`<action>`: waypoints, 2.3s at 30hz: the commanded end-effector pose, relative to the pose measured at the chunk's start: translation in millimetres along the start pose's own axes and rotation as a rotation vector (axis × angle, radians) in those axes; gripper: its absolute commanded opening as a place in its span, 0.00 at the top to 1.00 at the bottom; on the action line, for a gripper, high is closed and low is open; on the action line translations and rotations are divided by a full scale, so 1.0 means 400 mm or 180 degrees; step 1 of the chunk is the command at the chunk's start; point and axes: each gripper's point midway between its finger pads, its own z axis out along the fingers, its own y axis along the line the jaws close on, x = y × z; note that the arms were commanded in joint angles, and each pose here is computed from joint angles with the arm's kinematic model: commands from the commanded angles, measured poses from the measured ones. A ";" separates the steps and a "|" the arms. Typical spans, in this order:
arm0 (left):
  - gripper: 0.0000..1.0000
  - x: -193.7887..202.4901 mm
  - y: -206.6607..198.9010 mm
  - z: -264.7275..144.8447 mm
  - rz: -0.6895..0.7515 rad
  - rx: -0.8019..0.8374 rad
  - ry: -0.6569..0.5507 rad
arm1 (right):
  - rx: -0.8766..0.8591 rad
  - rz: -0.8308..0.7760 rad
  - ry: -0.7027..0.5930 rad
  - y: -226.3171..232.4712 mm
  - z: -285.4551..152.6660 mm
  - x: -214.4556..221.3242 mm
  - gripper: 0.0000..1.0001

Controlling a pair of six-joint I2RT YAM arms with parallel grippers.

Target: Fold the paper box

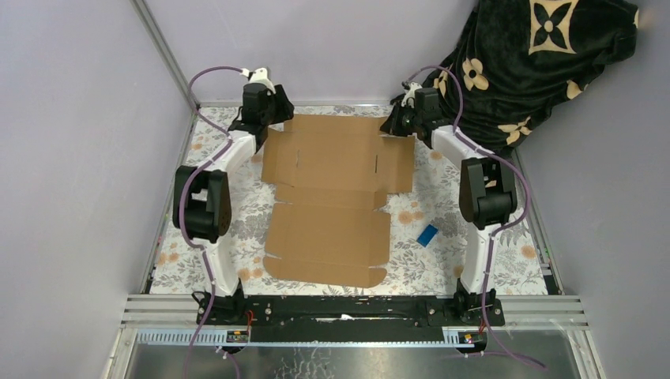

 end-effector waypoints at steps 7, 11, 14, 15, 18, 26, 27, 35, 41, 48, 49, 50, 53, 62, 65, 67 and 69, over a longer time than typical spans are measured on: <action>0.42 -0.184 -0.027 -0.151 -0.0086 -0.0064 -0.0670 | -0.0074 -0.0536 -0.0539 0.125 -0.137 -0.054 0.99; 0.42 -0.194 -0.056 -0.163 -0.0092 0.0082 -0.0621 | -0.0054 -0.0768 -0.0614 0.164 -0.164 -0.025 1.00; 0.43 -0.179 -0.087 -0.162 -0.0105 0.0241 -0.0500 | 0.0010 -0.0976 -0.0688 0.192 -0.185 -0.010 1.00; 0.43 -0.173 -0.098 -0.161 -0.0096 0.0277 -0.0473 | 0.0013 -0.1035 -0.0701 0.201 -0.190 -0.002 1.00; 0.43 -0.155 -0.139 -0.146 0.0010 0.0389 -0.0365 | 0.0029 -0.1143 -0.0778 0.214 -0.205 0.012 1.00; 0.37 -0.106 -0.268 -0.105 0.0514 0.1231 0.0073 | -0.0159 -0.1265 -0.0981 0.246 -0.261 0.021 1.00; 0.35 -0.101 -0.280 -0.109 0.0584 0.1348 0.0099 | -0.0179 -0.1280 -0.0979 0.249 -0.264 0.022 1.00; 0.34 -0.022 -0.330 -0.156 0.0970 0.2045 0.0490 | -0.0353 -0.1399 -0.1034 0.278 -0.286 0.022 1.00; 0.33 0.040 -0.340 -0.194 0.1041 0.2440 0.0773 | -0.0478 -0.1488 -0.1045 0.293 -0.282 0.024 1.00; 0.32 0.085 -0.331 -0.218 0.1039 0.2627 0.0931 | -0.0626 -0.1543 -0.0992 0.317 -0.268 0.013 1.00; 0.32 0.086 -0.327 -0.215 0.1048 0.2601 0.0929 | -0.0647 -0.1550 -0.0988 0.321 -0.267 0.011 1.00; 0.33 0.089 -0.324 -0.214 0.1047 0.2599 0.0936 | -0.0669 -0.1554 -0.0984 0.324 -0.266 0.010 1.00; 0.33 0.092 -0.323 -0.213 0.1033 0.2630 0.0950 | -0.0707 -0.1563 -0.0992 0.332 -0.264 0.003 1.00; 0.36 0.113 -0.297 -0.198 0.1060 0.2454 0.0990 | -0.0774 -0.1584 -0.1005 0.347 -0.251 -0.017 1.00; 0.45 0.121 -0.292 -0.200 0.1065 0.2412 0.1007 | -0.0777 -0.1585 -0.1009 0.345 -0.245 -0.019 1.00; 0.53 0.129 -0.293 -0.201 0.1070 0.2388 0.1025 | -0.0777 -0.1584 -0.1005 0.343 -0.239 -0.019 1.00; 0.56 0.142 -0.297 -0.203 0.1087 0.2359 0.1061 | -0.0781 -0.1586 -0.1011 0.343 -0.233 -0.022 1.00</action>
